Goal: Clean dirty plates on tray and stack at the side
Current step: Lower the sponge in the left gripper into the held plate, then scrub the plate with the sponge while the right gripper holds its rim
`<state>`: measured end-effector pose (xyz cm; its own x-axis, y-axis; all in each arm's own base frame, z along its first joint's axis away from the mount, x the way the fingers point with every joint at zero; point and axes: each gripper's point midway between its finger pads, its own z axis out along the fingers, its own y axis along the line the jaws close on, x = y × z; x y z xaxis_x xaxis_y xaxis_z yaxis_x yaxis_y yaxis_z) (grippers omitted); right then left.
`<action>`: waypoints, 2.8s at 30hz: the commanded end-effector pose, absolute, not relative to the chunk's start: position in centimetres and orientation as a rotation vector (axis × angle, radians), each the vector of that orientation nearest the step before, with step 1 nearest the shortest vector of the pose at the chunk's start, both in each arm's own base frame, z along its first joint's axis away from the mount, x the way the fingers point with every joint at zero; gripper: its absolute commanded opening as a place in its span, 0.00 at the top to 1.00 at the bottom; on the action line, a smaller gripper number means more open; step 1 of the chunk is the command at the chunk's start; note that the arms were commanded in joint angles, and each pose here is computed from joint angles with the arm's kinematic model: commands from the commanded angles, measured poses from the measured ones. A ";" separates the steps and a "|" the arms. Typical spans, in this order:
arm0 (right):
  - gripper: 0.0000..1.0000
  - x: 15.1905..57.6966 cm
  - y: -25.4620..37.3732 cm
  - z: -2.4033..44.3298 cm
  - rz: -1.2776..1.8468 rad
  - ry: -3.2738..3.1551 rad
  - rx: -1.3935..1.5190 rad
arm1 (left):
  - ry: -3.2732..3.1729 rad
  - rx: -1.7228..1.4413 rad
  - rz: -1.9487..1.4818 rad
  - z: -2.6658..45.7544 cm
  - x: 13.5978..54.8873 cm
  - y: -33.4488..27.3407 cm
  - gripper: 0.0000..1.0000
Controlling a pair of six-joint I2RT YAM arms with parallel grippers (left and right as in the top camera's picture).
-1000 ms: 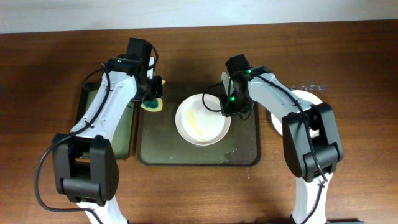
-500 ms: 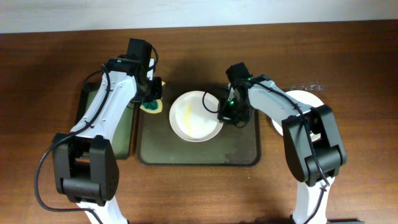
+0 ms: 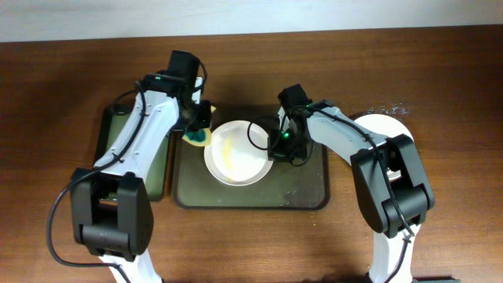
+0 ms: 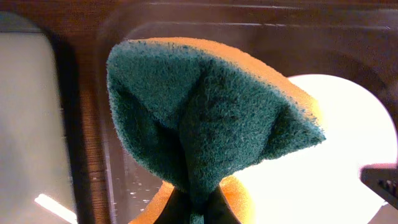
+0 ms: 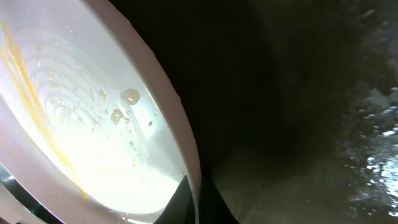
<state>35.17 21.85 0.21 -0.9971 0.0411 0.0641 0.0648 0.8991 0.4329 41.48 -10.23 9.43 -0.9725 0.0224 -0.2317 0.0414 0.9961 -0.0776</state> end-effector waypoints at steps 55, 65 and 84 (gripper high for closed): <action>0.96 32.8 21.7 -2.8 -0.598 -2.957 -0.011 | 3.346 -0.716 0.348 0.0 28.0 -14.9 1.00; 0.96 32.8 21.7 -2.8 -0.598 -2.957 -0.011 | 3.062 -0.931 0.331 -1.0 31.2 -16.6 1.00; 0.96 32.7 21.5 -2.9 -0.587 -2.954 -0.012 | 2.860 -0.089 0.057 -0.6 43.2 -16.0 1.00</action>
